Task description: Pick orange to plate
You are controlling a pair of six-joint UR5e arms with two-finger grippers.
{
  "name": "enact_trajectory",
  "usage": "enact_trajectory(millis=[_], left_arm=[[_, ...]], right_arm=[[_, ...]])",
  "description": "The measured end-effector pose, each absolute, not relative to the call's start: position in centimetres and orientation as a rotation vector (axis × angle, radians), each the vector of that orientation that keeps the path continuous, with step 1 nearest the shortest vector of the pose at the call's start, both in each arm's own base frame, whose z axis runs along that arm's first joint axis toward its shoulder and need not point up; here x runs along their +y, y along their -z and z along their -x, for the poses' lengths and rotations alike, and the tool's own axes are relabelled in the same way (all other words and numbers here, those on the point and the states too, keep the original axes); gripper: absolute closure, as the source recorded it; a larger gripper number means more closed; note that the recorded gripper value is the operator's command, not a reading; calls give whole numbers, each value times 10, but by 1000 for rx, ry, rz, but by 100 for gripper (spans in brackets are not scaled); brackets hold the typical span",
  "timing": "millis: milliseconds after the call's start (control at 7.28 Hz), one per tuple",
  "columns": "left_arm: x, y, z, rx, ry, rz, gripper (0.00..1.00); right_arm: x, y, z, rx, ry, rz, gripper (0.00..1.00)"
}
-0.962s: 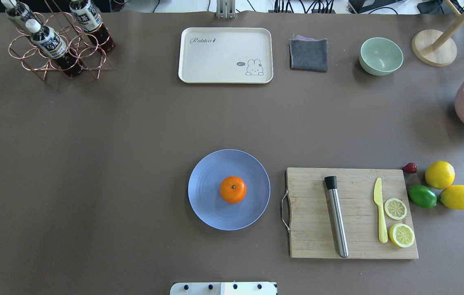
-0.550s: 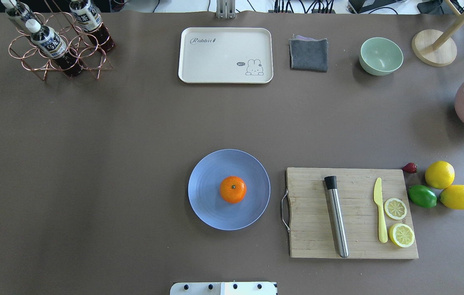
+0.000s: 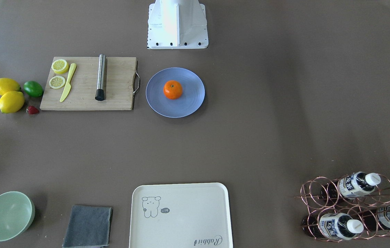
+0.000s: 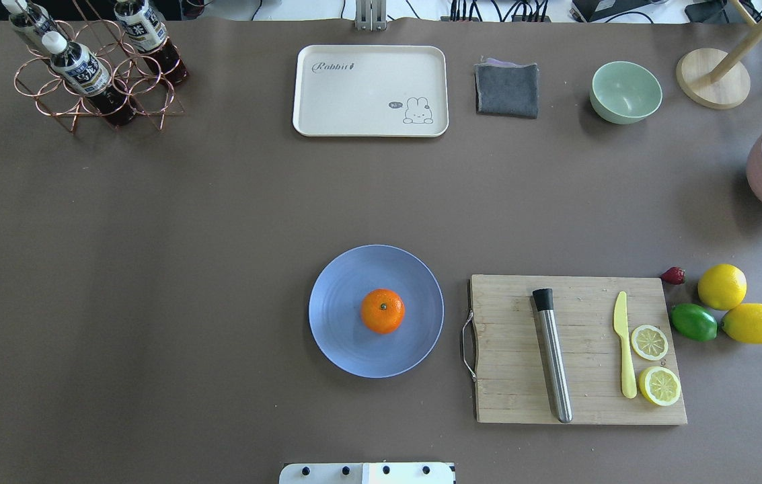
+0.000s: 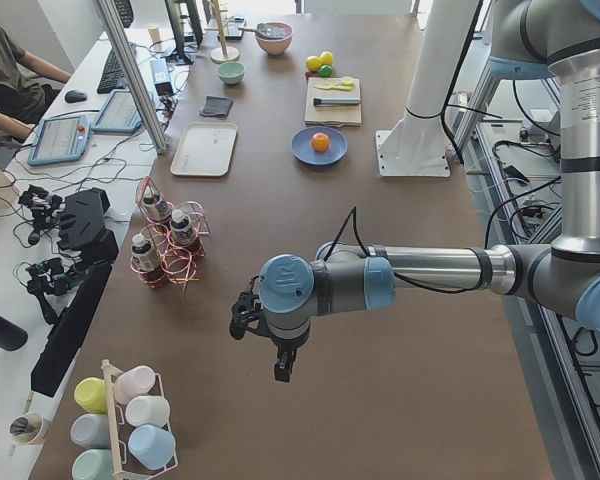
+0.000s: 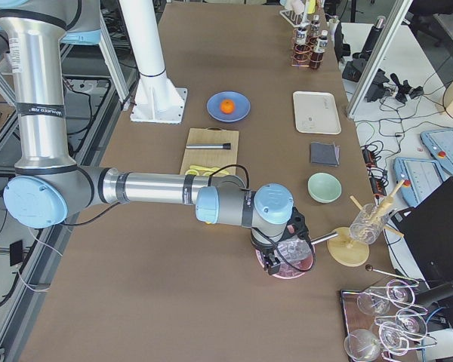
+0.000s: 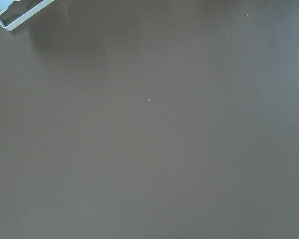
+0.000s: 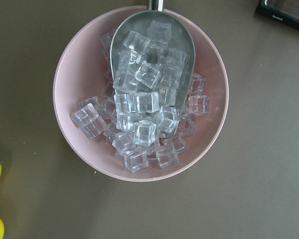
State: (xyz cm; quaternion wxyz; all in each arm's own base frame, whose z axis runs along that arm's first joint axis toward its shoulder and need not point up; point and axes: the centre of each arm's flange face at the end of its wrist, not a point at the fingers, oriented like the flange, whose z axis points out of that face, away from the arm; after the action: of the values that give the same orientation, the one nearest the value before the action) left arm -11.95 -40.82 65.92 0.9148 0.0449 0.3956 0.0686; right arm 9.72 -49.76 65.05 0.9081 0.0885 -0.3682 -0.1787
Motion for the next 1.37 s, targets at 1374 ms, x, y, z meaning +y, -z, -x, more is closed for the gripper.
enact_trajectory(millis=[1374], left_arm=[[-419,-681,120,805,-130,-144,2]], right_arm=[[-496,-648,-89,-755,330,-154,0]])
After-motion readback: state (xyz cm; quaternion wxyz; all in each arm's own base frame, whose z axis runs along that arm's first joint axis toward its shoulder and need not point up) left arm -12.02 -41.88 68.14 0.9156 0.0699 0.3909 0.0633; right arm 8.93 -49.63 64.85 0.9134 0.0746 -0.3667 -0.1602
